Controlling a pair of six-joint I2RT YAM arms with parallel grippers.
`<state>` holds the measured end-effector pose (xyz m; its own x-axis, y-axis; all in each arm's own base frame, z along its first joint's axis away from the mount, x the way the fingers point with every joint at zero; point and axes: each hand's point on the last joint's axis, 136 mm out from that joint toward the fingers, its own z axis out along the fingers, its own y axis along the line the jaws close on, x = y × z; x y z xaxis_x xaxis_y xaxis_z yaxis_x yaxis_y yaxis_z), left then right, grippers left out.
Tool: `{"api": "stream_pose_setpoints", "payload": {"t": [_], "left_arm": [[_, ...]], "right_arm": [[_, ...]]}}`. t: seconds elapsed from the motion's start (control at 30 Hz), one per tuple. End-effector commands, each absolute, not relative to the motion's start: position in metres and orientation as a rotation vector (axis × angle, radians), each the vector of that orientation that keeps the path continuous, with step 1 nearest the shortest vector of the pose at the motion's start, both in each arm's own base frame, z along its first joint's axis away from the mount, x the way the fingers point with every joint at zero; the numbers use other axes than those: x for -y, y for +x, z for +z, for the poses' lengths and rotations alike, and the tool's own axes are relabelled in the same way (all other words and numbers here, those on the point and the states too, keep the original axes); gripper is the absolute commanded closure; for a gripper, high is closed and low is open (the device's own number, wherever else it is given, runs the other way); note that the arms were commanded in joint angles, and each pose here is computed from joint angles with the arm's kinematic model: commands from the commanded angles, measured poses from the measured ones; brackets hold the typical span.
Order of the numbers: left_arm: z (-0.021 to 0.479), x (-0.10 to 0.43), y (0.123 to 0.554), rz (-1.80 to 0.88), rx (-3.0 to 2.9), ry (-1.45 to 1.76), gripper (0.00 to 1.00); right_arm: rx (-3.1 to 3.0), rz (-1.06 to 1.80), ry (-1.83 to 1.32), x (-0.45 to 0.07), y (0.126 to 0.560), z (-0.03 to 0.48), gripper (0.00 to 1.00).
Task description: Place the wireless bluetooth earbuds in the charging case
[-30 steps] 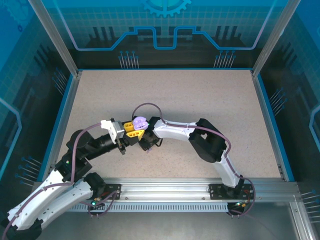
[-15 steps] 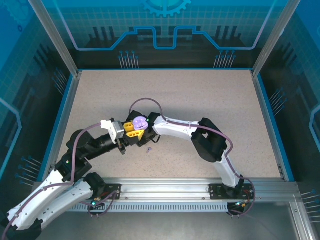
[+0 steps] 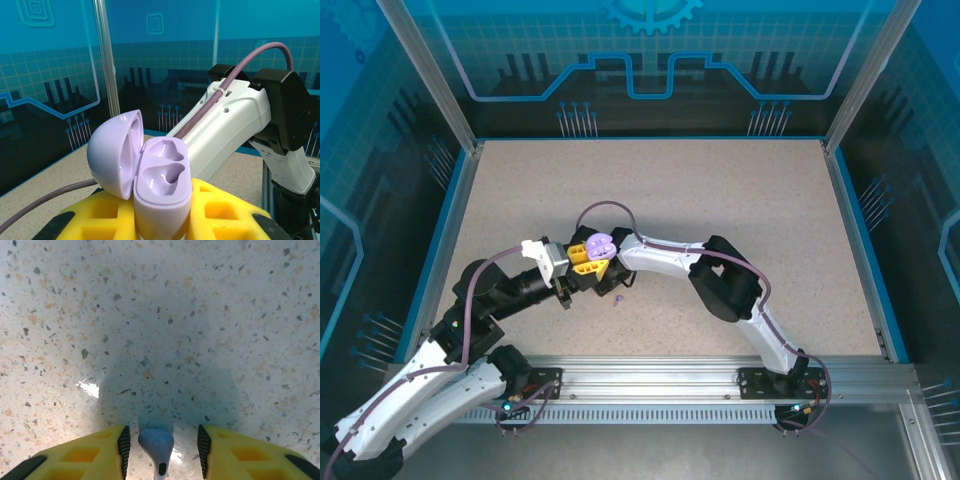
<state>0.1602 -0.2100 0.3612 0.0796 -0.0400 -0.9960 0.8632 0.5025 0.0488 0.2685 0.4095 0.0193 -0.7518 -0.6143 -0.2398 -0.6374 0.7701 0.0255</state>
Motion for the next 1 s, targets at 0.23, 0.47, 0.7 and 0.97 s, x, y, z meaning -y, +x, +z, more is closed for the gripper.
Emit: {"api": "stream_pose_setpoints", "payload": {"t": [0.23,0.47,0.7,0.97], "left_arm": [[0.375,0.206,0.158,-0.785,-1.288,0.793,0.92],[0.375,0.206,0.158,-0.782,-1.291,0.792,0.92],[0.373,0.205,0.159,-0.777,-1.296,0.788,0.92],[0.371,0.207,0.16,-0.789,-1.295,0.783,0.92]], "right_arm": [[-2.789,0.032,-1.07,-0.4,0.257,-0.002,0.65],[-2.817,0.029,-1.066,-0.391,0.247,-0.001,0.7],[-2.809,0.052,-1.053,-0.39,0.245,0.005,0.74],[-2.727,0.263,-0.908,-0.387,0.264,0.043,0.76]]}}
